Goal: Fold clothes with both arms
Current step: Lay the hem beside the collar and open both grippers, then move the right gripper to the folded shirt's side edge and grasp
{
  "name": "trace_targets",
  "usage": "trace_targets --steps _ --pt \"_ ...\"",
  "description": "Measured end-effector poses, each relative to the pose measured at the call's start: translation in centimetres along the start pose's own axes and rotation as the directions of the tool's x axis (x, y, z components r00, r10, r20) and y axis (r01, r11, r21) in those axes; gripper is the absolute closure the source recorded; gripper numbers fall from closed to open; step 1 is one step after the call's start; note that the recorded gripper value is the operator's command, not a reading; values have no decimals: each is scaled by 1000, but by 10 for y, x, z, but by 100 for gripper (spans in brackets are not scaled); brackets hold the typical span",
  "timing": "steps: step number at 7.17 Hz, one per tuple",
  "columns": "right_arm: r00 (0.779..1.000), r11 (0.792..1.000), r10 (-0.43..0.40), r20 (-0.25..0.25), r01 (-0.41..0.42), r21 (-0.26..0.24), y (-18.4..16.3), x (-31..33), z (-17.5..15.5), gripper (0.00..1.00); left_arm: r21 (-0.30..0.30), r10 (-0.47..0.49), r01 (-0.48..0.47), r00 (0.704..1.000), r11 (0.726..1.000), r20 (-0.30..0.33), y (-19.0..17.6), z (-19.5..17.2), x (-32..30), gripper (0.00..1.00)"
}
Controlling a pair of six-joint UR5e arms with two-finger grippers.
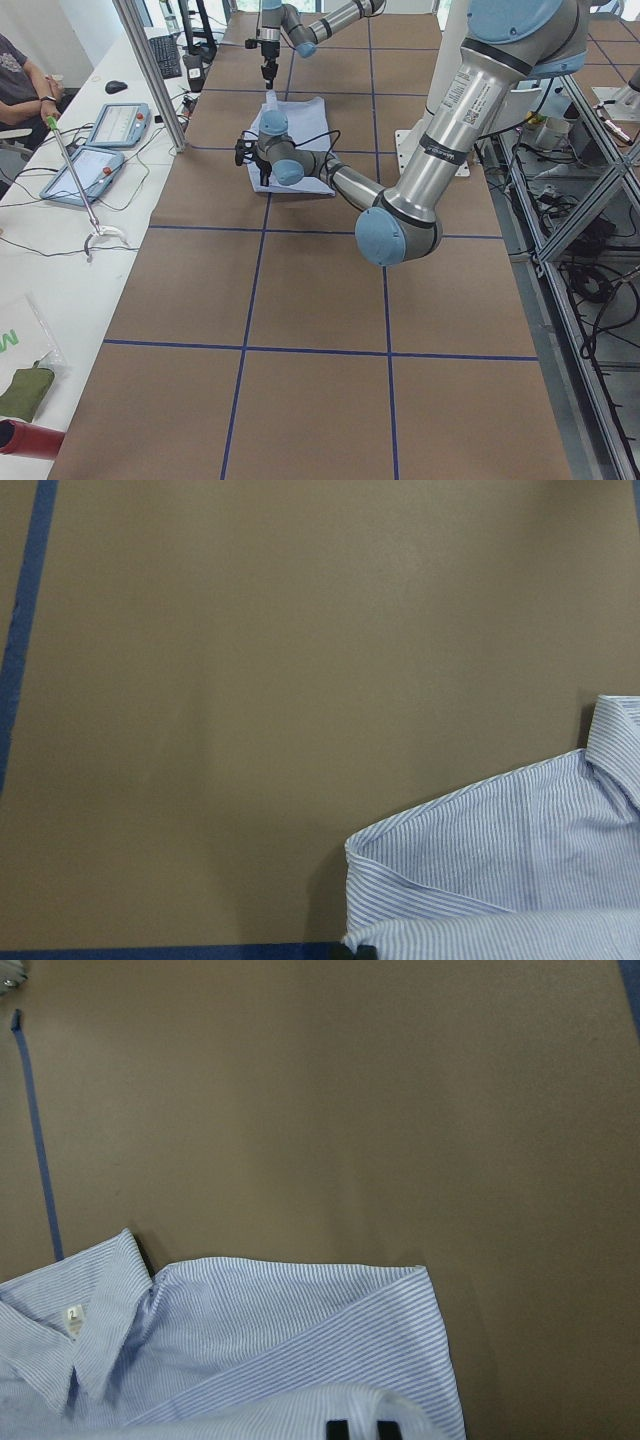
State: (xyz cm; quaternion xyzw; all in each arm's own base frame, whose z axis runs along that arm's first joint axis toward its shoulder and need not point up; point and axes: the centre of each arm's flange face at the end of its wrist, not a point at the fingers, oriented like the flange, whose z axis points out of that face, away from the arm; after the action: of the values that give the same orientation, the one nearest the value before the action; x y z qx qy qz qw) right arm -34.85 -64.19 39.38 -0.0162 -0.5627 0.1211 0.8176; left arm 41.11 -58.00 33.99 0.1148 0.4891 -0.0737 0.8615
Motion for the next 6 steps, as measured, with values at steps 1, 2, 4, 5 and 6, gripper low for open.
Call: trace_targets --steps 1,2,4,5,6 --pt "1000 1000 -2 1 2 1 2 -1 1 0 2 -2 2 1000 1000 -4 -1 -1 4 1" --pt "1000 1000 -6 6 6 -1 5 -1 1 0 6 -5 5 1000 1000 -5 -4 -4 4 1" --pt "1000 1000 -20 18 20 -21 28 7 -1 0 14 -11 11 1000 1000 -9 -12 -14 4 1" --pt "999 999 -28 18 28 -39 50 18 1 0 9 -11 11 1000 1000 -25 -12 -22 7 1" --pt "999 997 -35 11 36 -61 76 33 6 0 5 -15 15 999 1000 -38 -11 -31 9 1"
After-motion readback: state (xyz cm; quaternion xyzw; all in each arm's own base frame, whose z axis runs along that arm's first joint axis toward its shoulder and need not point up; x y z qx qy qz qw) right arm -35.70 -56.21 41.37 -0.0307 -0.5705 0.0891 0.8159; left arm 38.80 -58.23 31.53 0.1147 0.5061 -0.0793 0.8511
